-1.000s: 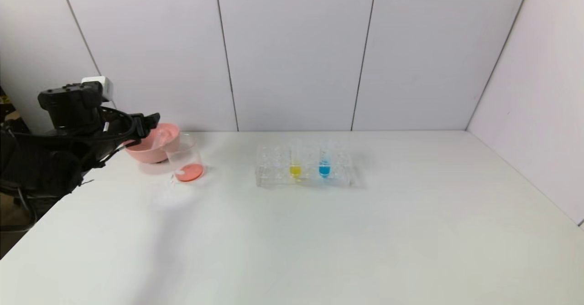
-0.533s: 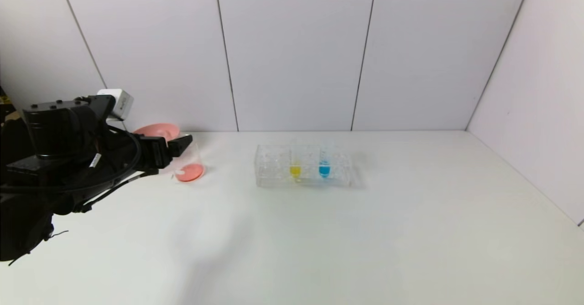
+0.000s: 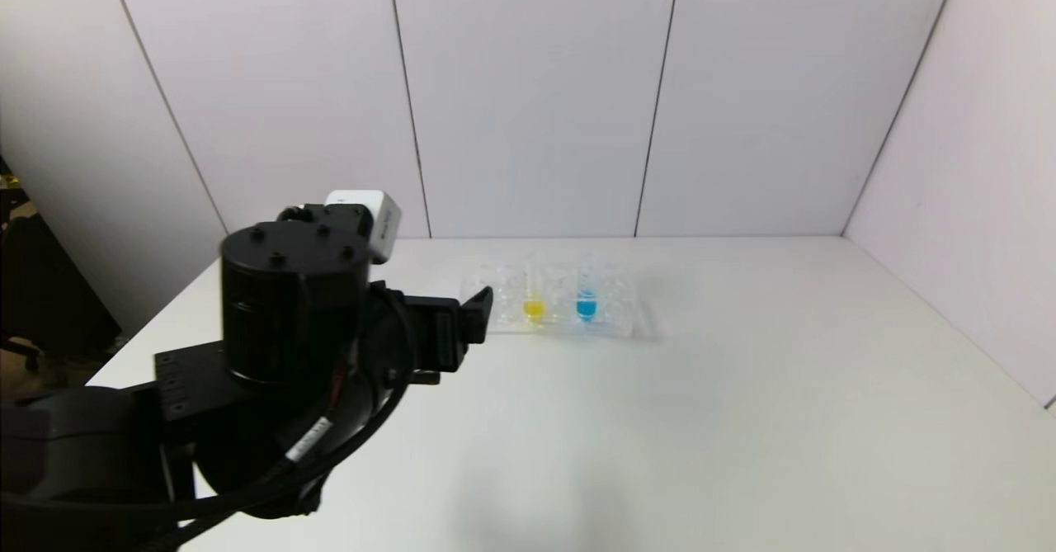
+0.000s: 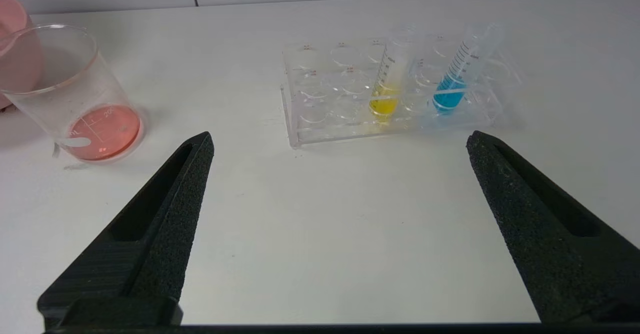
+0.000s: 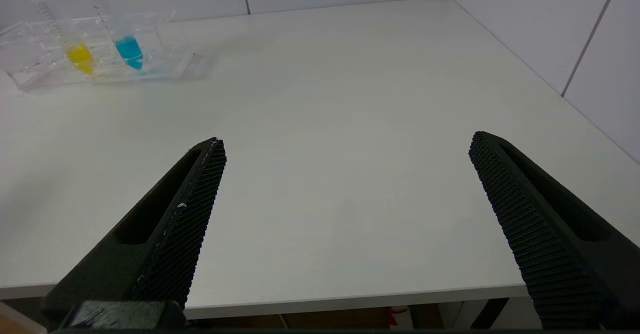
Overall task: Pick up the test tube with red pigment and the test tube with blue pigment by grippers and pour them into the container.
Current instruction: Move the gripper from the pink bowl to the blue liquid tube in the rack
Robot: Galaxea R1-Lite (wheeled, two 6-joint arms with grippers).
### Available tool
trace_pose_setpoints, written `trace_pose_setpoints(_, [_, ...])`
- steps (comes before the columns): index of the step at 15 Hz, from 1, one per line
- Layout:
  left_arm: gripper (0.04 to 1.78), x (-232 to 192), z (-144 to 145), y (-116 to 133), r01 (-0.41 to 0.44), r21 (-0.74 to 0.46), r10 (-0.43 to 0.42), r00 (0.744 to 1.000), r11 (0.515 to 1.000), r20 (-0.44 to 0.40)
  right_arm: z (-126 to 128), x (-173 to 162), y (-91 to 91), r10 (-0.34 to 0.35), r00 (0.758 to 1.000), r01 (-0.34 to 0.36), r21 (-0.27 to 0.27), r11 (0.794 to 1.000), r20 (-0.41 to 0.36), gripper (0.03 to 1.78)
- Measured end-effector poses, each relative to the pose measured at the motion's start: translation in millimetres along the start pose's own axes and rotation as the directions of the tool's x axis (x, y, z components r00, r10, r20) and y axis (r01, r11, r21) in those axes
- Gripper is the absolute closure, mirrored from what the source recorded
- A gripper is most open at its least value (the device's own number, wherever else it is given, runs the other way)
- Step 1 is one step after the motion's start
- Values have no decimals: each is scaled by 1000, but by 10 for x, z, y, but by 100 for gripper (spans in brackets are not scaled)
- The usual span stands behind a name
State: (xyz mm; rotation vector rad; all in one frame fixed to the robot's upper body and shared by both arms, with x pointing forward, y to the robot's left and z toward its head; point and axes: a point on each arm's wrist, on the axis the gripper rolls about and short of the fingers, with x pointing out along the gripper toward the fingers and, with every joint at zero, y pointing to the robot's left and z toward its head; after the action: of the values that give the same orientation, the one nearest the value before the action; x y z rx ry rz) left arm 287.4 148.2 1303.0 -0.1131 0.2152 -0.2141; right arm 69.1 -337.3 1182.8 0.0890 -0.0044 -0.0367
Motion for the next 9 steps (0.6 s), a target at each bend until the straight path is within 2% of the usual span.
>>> trace_pose_setpoints(4, [6, 212, -75, -574, -96, -15, 97, 994, 995, 41, 0, 0, 0, 0, 1000, 0, 0, 1000, 0, 4])
trace_pose_setpoints(9, [6, 312, -177, -1060, -87, 29, 86, 996, 996, 25, 0, 0, 0, 0, 1000, 0, 0, 1000, 0, 4])
